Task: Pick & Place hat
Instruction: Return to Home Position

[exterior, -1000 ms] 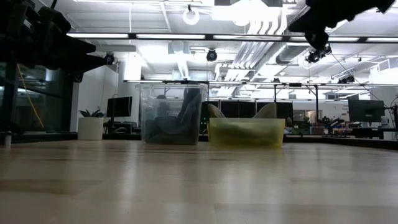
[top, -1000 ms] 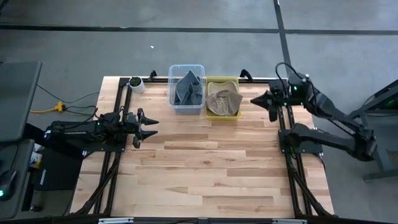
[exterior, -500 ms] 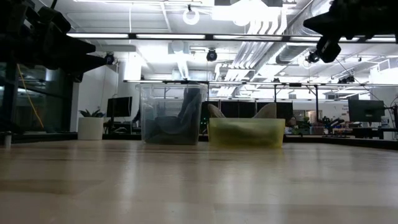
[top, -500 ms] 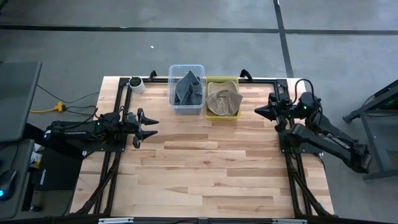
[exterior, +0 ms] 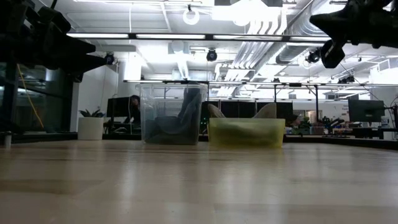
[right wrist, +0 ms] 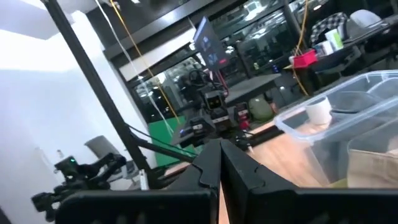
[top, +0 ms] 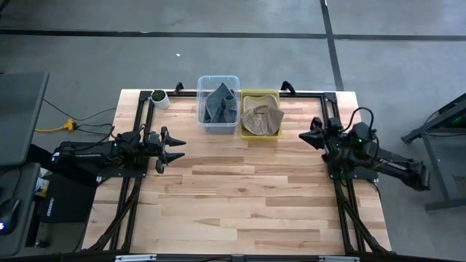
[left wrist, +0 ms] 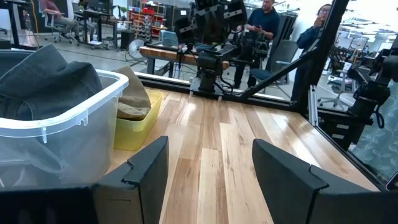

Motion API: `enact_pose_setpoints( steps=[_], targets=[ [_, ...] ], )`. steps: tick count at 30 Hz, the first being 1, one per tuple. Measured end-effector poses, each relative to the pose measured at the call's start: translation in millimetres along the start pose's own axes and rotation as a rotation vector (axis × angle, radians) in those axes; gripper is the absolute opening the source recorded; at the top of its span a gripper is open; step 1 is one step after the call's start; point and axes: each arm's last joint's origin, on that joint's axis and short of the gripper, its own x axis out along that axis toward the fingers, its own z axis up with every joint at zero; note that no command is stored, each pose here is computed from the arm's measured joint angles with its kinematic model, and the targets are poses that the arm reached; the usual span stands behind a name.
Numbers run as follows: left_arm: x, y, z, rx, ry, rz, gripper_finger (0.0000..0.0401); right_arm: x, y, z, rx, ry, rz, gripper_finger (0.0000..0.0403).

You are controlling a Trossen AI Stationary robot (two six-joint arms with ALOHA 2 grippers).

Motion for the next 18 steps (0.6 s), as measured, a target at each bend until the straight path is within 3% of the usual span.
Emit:
enact_pose_setpoints(
  steps=[7,18],
  targets=[
    [0.0,0.0,0.0,0.000,0.000,0.000,0.0209,1.0,-3.8,-19.2,0.041,-0.023,0.046,0.0000],
    [0.0,0.0,0.0,0.000,0.000,0.000,0.0209,1.7,-7.4,-31.2,-0.006,-0.042,-0.025,0.0000]
  ],
)
